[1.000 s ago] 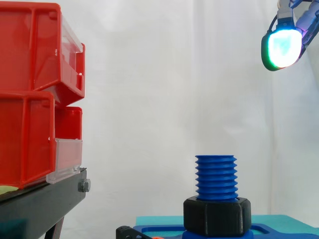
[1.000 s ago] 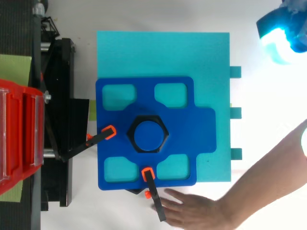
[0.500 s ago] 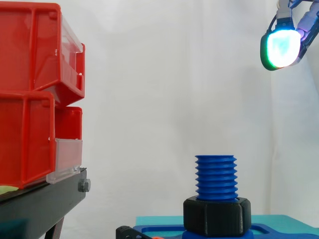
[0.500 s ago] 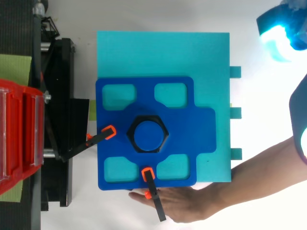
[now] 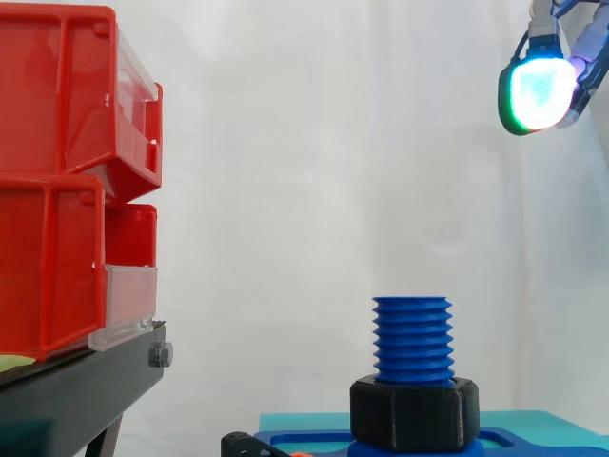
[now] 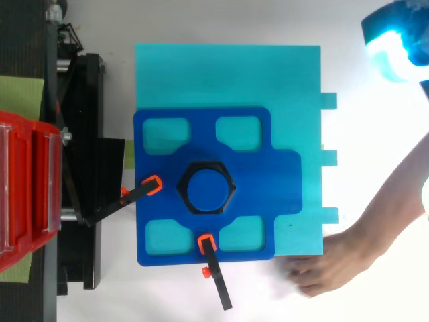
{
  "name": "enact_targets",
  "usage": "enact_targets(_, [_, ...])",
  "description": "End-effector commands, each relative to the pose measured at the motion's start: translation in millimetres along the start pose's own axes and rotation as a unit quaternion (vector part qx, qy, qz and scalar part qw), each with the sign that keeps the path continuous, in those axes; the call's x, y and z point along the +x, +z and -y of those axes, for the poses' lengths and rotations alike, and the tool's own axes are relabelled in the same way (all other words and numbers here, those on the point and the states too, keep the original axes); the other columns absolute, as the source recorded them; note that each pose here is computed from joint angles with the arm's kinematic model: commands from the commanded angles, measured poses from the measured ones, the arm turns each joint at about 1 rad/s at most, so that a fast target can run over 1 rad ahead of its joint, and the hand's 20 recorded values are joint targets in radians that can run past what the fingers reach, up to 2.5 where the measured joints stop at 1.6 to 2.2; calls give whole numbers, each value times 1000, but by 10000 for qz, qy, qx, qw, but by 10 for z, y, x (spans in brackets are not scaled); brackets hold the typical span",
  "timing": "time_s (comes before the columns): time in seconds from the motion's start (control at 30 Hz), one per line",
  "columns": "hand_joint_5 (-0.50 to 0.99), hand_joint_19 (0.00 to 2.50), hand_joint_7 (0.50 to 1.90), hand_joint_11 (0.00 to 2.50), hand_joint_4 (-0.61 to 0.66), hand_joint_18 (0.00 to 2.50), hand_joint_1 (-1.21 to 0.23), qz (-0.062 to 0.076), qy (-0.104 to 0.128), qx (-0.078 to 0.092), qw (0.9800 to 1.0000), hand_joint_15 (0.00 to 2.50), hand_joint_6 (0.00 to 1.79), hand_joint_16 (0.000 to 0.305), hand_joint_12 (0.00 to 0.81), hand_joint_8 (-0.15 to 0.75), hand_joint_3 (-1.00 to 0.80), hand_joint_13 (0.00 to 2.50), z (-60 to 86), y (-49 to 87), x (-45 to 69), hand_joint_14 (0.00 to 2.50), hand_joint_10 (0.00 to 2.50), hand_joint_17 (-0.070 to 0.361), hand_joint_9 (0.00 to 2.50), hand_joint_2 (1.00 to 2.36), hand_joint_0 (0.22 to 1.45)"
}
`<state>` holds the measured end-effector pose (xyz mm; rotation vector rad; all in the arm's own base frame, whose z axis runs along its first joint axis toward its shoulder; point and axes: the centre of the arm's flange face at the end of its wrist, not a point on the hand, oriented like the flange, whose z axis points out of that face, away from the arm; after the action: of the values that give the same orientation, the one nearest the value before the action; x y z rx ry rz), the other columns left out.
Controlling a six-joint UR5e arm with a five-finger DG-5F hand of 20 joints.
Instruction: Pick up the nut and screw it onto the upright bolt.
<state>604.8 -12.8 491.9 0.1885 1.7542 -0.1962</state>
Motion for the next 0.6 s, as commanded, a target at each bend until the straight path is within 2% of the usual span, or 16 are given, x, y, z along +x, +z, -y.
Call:
enact_targets(0.0, [-173, 157, 890, 0, 298, 768, -466, -4, -2, 0, 10000, 23, 503, 51, 355, 332, -500, 737, 1, -1, 5, 0, 0, 114, 725, 1000, 479])
enact_targets(0.1, [-175, 186, 891, 0, 278, 733, -448, 2, 1, 0, 10000, 27, 503, 49, 345, 318, -383, 711, 1, -1, -2, 0, 0, 110, 702, 1009, 505])
enact_targets(0.2, [-171, 181, 896, 0, 295, 782, -513, 2, 1, 0, 10000, 27, 503, 49, 340, 331, -500, 752, 1, -1, -2, 2, 0, 110, 737, 1000, 501])
enact_targets(0.27, [-169, 163, 895, 0, 312, 827, -550, 2, 1, 0, 10000, 24, 502, 51, 348, 345, -500, 776, 1, -1, -2, 0, 0, 114, 757, 1000, 471])
enact_targets(0.37, [-169, 159, 898, 0, 307, 825, -432, 2, 1, 0, 10000, 34, 502, 52, 358, 344, -500, 775, 1, -1, -2, 0, 0, 117, 757, 1000, 463])
enact_targets(0.4, [-172, 189, 894, 3, 282, 771, -375, -4, -2, 0, 10000, 48, 503, 51, 348, 328, -440, 741, 1, -1, 5, 0, 0, 115, 735, 1004, 492])
enact_targets(0.5, [-172, 211, 900, 0, 274, 763, -414, -4, -2, 0, 10000, 51, 503, 48, 334, 319, -371, 734, -2, 4, 5, 1, 0, 108, 722, 1011, 525])
enact_targets(0.53, [-169, 196, 904, 3, 291, 807, -493, -4, -2, 0, 10000, 49, 503, 48, 335, 326, -480, 765, -2, 4, 5, 0, 0, 109, 745, 1001, 506])
enact_targets(0.57, [-169, 188, 907, 17, 294, 819, -515, 2, 1, 0, 10000, 47, 503, 49, 338, 330, -500, 777, 1, -1, -2, 2, 0, 109, 757, 1000, 501])
